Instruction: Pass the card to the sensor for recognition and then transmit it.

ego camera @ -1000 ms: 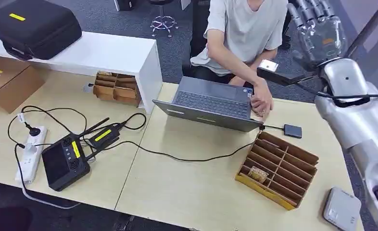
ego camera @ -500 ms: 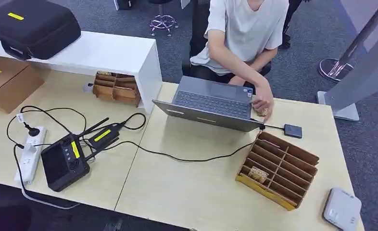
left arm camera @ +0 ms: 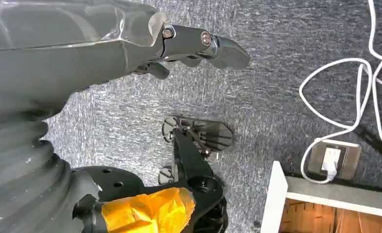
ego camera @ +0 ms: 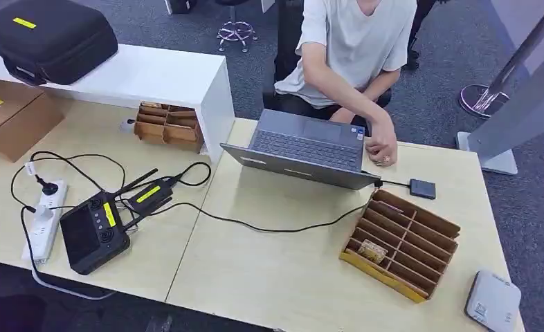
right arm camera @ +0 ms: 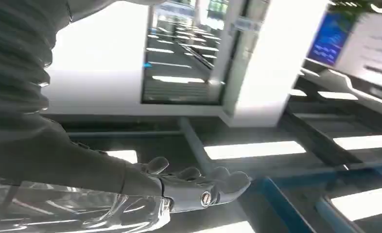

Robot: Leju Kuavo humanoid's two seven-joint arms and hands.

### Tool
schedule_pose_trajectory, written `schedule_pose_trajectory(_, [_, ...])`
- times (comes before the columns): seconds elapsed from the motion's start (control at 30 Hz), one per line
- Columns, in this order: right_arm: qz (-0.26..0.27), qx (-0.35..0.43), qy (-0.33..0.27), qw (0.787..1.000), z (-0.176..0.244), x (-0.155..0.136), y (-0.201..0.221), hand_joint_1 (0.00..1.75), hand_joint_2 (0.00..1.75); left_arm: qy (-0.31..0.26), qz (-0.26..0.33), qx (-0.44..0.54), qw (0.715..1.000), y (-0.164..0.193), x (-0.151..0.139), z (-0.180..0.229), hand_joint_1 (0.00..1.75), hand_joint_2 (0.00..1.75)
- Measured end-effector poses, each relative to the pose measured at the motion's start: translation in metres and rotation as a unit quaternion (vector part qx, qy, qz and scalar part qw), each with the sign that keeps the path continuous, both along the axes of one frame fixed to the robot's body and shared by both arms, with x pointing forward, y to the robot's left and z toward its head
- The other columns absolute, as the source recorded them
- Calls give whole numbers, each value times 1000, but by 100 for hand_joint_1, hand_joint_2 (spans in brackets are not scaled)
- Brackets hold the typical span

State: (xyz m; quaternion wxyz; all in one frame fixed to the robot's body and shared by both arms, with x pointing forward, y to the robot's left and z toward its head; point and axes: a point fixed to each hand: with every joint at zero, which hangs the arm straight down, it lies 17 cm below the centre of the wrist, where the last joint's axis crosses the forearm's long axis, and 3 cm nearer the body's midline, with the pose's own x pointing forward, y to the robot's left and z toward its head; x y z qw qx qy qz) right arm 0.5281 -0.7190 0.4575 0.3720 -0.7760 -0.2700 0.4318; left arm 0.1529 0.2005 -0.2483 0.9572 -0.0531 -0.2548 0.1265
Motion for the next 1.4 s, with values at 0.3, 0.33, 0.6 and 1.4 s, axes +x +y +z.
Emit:
schedule_pose_trajectory(0.3, [-110, 42, 64, 991, -125, -113, -109, 0, 175, 13, 27, -1, 1000, 5, -15, -4, 0, 175])
schedule_pose_trajectory(0.33, [-120, 49, 68, 989, -138, -128, -118, 0, 175, 14, 30, -1, 999, 6, -17, -5, 0, 175])
schedule_pose_trajectory(0.6, [-177, 114, 95, 973, -245, -257, -164, 0, 175, 22, 37, -8, 999, 8, -27, -7, 0, 175])
schedule_pose_trajectory(1.4, [-302, 440, 79, 842, -549, -450, -28, 0, 175, 37, 83, -23, 996, 22, -36, -10, 0, 175])
